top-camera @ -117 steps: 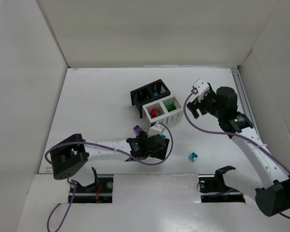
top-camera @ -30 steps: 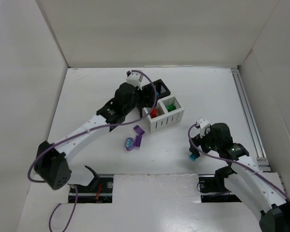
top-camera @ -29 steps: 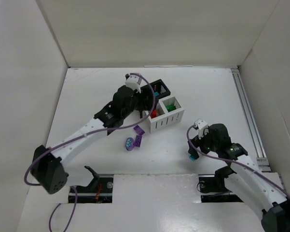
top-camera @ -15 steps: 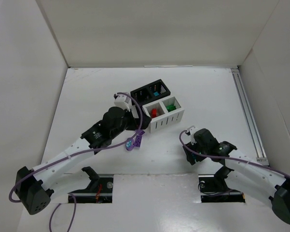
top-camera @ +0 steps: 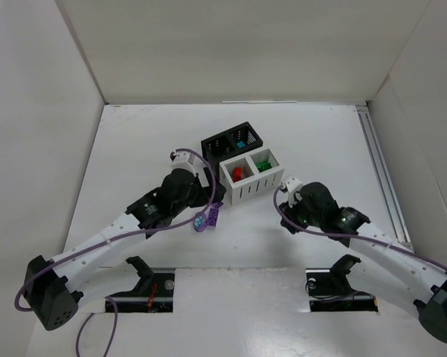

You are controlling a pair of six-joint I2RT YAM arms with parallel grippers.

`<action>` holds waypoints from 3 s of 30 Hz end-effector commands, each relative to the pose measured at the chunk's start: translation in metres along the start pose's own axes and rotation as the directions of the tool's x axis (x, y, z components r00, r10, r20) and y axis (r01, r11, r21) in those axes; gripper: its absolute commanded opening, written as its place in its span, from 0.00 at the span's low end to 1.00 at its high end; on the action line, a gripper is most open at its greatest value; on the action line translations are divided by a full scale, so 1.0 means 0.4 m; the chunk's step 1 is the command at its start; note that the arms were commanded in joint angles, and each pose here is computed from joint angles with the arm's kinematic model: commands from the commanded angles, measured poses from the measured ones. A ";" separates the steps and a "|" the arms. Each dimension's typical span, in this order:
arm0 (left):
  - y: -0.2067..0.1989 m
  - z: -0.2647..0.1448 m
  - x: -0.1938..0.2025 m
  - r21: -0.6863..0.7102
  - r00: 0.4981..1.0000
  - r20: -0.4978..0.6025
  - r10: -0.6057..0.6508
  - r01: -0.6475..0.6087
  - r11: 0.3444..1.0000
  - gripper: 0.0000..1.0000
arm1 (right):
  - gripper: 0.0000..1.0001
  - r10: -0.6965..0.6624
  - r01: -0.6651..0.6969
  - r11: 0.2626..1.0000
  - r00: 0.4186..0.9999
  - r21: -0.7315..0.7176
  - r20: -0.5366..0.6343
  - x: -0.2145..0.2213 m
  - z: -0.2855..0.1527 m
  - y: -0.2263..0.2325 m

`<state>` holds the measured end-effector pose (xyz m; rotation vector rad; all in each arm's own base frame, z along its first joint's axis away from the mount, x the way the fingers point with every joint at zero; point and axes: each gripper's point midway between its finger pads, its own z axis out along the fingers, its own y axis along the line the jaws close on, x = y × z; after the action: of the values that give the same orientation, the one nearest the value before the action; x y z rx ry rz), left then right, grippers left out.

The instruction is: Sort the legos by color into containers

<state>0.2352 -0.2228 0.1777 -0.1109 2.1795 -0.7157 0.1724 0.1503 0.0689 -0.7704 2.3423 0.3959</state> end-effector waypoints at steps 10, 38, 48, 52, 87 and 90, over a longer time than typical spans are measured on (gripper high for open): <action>0.095 0.051 0.039 -0.192 0.993 -0.069 -0.090 0.076 0.978 1.00 | 0.18 -0.323 0.340 0.940 0.836 0.044 0.443 -0.698 -0.011 -0.057; 0.179 0.114 0.092 -0.384 0.974 -0.081 -0.210 0.164 0.909 1.00 | 0.85 -0.412 0.383 0.910 0.786 0.160 0.461 -0.896 0.023 -0.173; 0.189 0.078 0.187 -0.404 0.979 -0.147 -0.142 0.072 0.912 0.92 | 0.87 -0.380 0.304 0.924 0.809 0.234 0.449 -0.692 -0.077 -0.166; 0.251 0.044 0.243 -0.516 0.968 -0.162 -0.193 0.084 0.853 0.89 | 0.87 -0.369 0.293 0.928 0.819 0.233 0.439 -0.637 -0.086 -0.162; 0.279 0.076 0.244 -0.496 0.986 -0.100 -0.134 0.067 0.866 0.49 | 0.87 -0.337 0.295 0.941 0.864 0.167 0.374 -0.507 -0.041 -0.149; 0.270 0.076 0.228 -0.476 0.990 -0.087 -0.114 0.059 0.877 0.39 | 0.87 -0.335 0.295 0.942 0.868 0.163 0.367 -0.497 -0.035 -0.150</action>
<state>0.2023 -0.1664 0.0249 -0.4578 2.4851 -0.1816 0.3274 0.1794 0.1893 -0.9400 1.8585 0.2356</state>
